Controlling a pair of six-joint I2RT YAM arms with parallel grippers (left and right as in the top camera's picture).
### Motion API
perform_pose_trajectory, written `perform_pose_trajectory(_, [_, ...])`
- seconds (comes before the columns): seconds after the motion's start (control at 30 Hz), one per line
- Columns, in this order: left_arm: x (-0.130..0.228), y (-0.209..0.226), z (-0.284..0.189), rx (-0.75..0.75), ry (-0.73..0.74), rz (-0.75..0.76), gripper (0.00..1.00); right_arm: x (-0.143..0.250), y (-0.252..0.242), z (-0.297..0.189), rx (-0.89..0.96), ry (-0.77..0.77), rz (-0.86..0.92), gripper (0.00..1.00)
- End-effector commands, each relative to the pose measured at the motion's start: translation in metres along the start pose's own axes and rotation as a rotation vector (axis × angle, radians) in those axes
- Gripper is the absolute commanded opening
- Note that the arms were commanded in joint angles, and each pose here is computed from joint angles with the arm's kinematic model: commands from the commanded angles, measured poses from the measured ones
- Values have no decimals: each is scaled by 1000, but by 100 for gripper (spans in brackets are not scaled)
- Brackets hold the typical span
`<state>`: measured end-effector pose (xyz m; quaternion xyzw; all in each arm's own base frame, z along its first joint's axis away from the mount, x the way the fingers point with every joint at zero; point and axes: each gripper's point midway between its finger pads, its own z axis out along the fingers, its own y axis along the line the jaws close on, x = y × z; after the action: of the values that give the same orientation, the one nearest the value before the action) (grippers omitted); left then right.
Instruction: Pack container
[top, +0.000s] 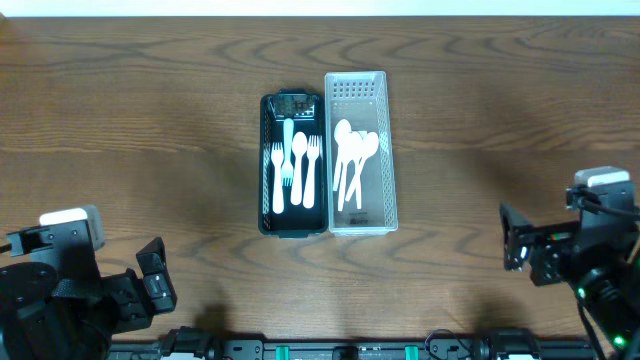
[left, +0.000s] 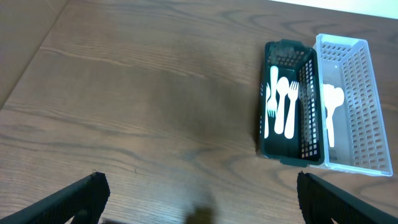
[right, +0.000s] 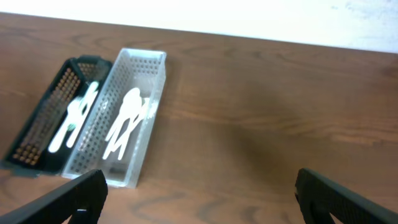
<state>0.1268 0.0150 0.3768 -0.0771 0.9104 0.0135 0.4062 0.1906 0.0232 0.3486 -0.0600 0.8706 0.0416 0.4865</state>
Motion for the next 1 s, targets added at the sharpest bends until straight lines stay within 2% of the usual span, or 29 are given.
perform_pose_trajectory(0.0, [-1, 3, -1, -15, -4, 10, 98, 28, -6, 18, 29, 19, -17, 99])
perform_pose_trajectory(0.23, [-1, 3, -1, -15, -4, 10, 98, 100, -7, 75, 16, 23, -15, 99])
perform_pose_trajectory(0.53, [-1, 3, -1, -15, -4, 10, 98, 169, -7, 113, 15, 31, 7, 99])
perform_pose_trajectory(0.7, [-1, 3, -1, -15, -4, 10, 98, 195, -7, 127, 12, 29, 8, 99])
perform_pose_trajectory(0.97, [-1, 3, -1, -15, -4, 10, 98, 210, -8, 139, 14, -5, 3, 99])
